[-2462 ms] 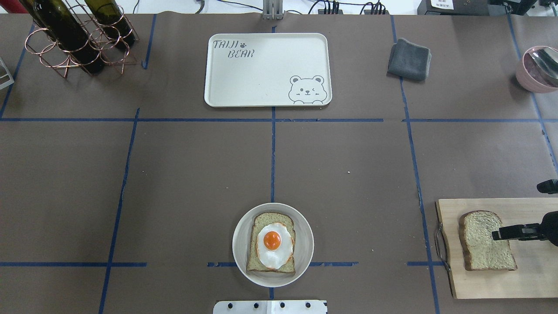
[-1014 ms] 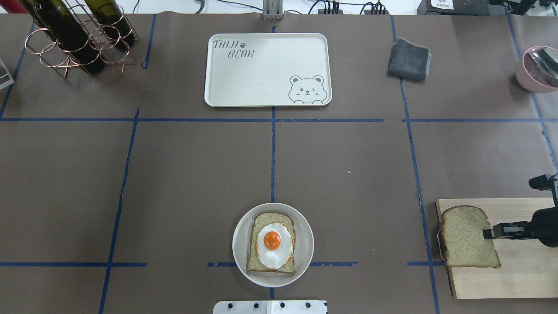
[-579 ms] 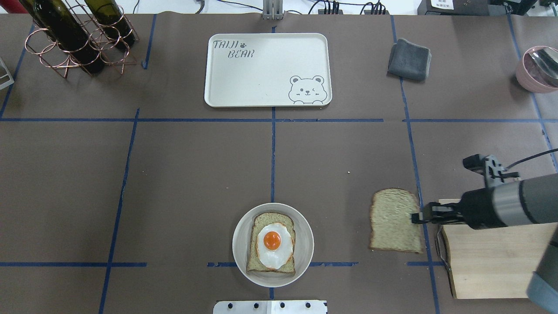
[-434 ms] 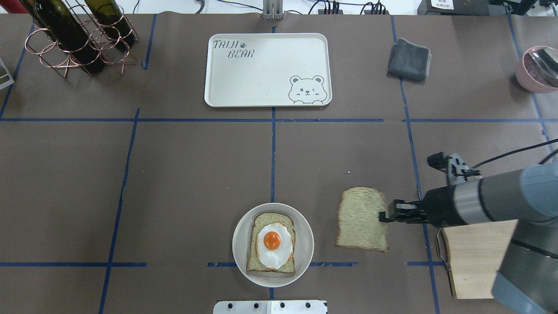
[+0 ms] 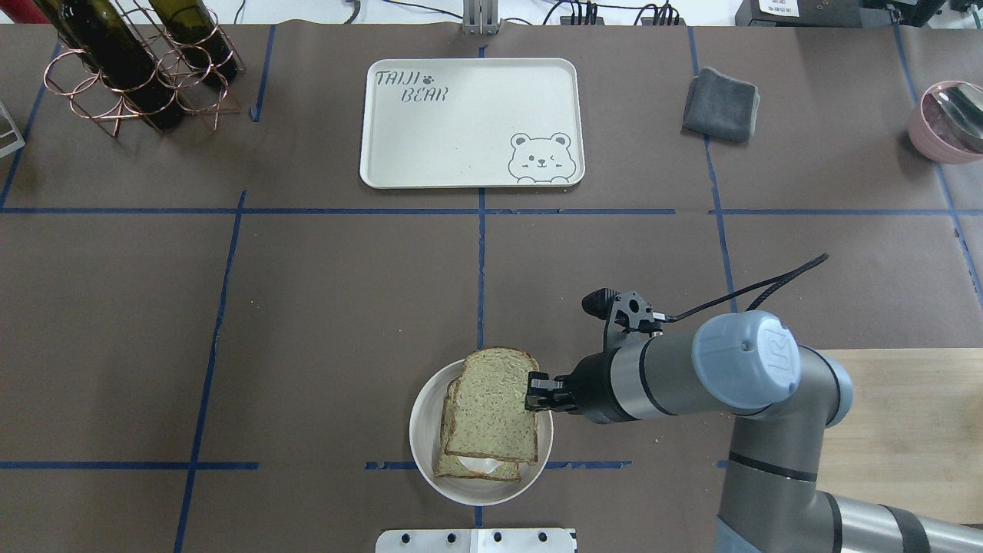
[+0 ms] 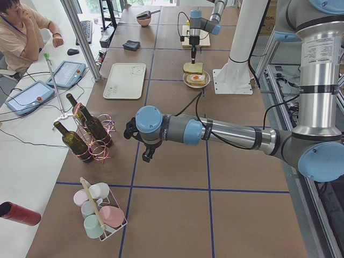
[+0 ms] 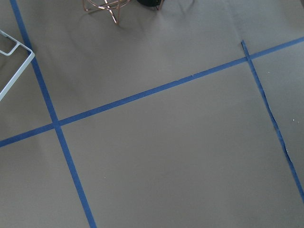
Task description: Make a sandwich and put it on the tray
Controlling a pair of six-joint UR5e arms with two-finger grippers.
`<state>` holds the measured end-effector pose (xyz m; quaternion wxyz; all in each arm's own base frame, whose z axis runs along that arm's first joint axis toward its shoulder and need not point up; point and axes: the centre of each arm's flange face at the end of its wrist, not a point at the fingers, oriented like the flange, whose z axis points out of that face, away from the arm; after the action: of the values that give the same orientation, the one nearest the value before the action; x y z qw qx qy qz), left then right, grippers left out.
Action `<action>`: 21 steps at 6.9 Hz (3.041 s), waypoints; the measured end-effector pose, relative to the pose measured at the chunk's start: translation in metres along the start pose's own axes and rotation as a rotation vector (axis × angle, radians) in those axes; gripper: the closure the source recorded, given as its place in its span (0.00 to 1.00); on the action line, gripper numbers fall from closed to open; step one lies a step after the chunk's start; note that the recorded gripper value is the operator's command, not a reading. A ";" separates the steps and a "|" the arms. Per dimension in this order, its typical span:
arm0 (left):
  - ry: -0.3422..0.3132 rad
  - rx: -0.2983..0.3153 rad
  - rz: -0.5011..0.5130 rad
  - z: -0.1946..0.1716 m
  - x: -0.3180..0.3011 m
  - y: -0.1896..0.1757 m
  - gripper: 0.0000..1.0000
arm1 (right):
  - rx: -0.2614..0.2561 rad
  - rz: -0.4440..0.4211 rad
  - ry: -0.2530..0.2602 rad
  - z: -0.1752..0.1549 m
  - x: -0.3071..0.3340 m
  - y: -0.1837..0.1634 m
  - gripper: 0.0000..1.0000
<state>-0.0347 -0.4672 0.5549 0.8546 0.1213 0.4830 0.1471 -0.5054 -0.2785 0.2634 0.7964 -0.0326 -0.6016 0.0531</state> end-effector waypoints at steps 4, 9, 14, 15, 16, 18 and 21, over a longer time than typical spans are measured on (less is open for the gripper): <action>0.003 0.008 0.011 -0.001 0.002 -0.001 0.00 | -0.026 -0.008 0.024 0.024 -0.006 0.022 1.00; 0.005 0.007 0.016 0.001 0.002 -0.002 0.00 | -0.001 -0.007 0.028 0.026 -0.005 0.018 0.30; 0.117 0.007 0.033 0.035 0.052 -0.022 0.00 | 0.009 0.002 0.022 -0.010 0.013 0.009 0.00; 0.154 0.011 -0.001 0.057 0.087 -0.030 0.00 | -0.001 0.022 0.032 -0.039 0.033 -0.005 0.00; 0.204 0.021 -0.054 0.086 0.137 -0.033 0.00 | -0.015 0.056 0.050 -0.068 0.055 -0.027 0.00; 0.304 -0.009 -0.197 0.162 0.268 -0.034 0.00 | -0.003 0.115 0.071 -0.110 0.087 -0.066 0.00; 0.310 -0.006 -0.294 0.245 0.395 -0.007 0.17 | 0.011 0.158 0.080 -0.141 0.110 -0.093 0.00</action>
<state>0.3707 -0.3437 0.3641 0.7827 0.0228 0.6208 0.0392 -0.3354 -0.3558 0.3407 0.8134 -0.0776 -0.5644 0.1176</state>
